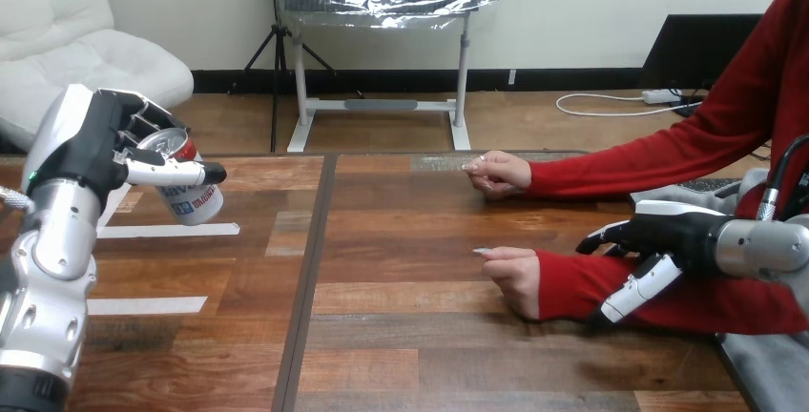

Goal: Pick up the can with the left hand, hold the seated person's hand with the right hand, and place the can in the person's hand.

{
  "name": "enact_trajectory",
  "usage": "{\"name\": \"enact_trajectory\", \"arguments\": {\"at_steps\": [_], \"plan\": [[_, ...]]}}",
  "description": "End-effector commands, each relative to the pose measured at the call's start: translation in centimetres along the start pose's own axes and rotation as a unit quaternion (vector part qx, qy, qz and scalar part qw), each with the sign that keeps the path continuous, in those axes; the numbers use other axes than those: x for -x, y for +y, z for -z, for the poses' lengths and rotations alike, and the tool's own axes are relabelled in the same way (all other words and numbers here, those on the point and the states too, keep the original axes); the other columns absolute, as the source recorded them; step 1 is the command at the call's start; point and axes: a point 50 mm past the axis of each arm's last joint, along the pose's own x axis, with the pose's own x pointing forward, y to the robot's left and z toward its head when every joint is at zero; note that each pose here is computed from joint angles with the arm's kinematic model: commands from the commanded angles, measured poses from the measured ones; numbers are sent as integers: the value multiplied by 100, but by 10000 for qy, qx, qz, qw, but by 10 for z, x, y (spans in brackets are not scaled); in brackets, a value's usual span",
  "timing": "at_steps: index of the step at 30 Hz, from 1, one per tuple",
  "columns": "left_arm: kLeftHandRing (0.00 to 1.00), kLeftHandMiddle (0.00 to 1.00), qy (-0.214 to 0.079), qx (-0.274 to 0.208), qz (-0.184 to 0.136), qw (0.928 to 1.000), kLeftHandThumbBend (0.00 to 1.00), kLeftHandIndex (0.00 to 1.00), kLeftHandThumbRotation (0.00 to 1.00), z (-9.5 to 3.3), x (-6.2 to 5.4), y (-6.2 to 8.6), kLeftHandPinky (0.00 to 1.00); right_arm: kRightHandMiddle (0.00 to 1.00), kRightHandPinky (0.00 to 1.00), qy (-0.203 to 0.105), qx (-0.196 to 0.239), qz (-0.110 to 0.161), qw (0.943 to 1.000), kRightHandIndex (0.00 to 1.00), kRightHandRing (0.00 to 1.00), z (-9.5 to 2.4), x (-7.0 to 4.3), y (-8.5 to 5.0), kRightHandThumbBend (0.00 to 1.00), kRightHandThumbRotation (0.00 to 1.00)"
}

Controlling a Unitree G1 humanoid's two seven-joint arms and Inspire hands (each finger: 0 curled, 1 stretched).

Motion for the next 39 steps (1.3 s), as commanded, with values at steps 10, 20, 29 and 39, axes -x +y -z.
{"name": "enact_trajectory", "arguments": {"at_steps": [10,20,29,39], "plan": [[42,45,-539,130,-307,9980,80,46,0,-29,-5,19,39,78,69,-242,300,345,9987,82,77,-16,2,-17,100,21],[42,46,-471,178,-325,9982,80,47,0,-27,-6,20,39,78,72,-286,387,313,9984,78,76,-19,-1,-13,100,16],[42,46,-507,182,-323,9980,80,47,0,-27,-6,20,40,75,71,-376,457,349,9976,75,73,-22,-3,-10,100,12],[42,45,-555,210,-318,9977,79,46,0,-28,-5,21,39,72,68,-499,456,512,9964,72,69,-25,-5,-8,100,8]]}}
